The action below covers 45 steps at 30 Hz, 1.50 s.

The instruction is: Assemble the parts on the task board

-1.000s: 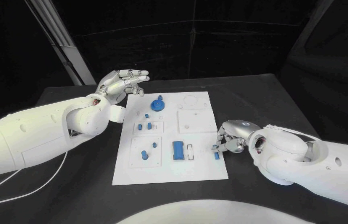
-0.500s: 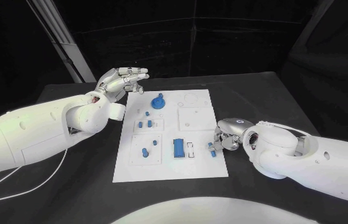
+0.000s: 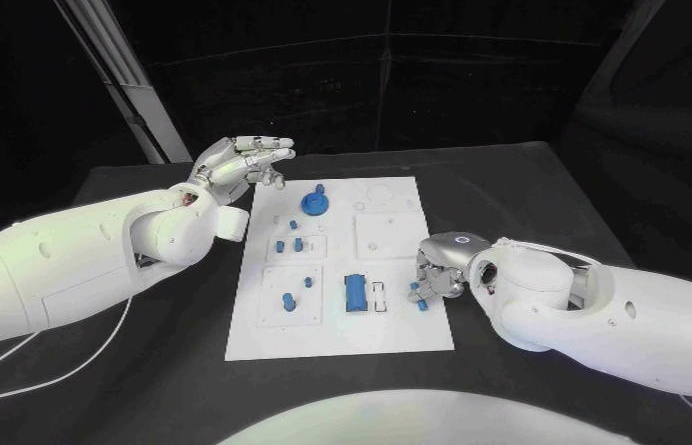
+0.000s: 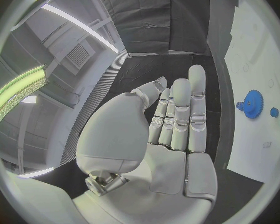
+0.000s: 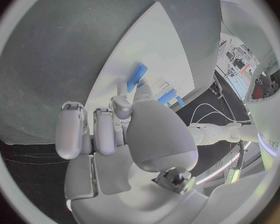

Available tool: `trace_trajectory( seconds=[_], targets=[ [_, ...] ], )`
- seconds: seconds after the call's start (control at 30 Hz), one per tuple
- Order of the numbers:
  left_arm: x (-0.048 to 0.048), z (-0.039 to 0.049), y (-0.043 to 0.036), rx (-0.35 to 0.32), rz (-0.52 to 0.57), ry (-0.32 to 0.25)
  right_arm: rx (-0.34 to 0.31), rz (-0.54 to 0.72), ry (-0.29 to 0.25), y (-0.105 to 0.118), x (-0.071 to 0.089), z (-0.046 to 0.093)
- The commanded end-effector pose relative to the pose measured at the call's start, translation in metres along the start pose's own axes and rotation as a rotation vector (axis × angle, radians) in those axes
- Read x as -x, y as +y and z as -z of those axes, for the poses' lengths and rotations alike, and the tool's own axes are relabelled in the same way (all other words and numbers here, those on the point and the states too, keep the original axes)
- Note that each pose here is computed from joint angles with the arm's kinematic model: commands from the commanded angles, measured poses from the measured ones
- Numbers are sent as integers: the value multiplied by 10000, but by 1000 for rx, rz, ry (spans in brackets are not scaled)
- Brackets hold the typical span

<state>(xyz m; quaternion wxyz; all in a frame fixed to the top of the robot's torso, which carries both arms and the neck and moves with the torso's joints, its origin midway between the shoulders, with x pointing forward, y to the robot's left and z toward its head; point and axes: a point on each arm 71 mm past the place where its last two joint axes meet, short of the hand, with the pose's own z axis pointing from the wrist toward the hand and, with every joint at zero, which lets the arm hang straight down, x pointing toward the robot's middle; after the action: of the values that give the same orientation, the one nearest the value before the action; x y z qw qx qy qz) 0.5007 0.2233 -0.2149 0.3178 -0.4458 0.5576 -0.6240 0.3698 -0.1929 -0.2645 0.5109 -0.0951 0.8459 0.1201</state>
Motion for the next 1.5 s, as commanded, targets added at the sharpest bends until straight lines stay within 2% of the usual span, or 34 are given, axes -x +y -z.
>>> trace_trajectory(
  seconds=[0.03, 0.53, 0.8, 1.27, 1.4, 1.5],
  targets=[
    [-6, -2, -4, 0, 8, 12, -8, 71, 70, -1, -127, 3],
    [-2, 3, 19, 8, 8, 14, 18, 103, 77, 100, -133, -15],
    [3, 8, 21, 11, 8, 13, 22, 52, 59, 115, -118, -7],
    [4, 11, 22, 11, 9, 14, 12, -182, -10, 109, -46, 90],
    [4, 13, 22, 12, 9, 14, 6, -277, -37, 112, -19, 120],
    [5, 14, 22, 12, 9, 14, -3, -348, -38, 109, -15, 134]
  ],
)
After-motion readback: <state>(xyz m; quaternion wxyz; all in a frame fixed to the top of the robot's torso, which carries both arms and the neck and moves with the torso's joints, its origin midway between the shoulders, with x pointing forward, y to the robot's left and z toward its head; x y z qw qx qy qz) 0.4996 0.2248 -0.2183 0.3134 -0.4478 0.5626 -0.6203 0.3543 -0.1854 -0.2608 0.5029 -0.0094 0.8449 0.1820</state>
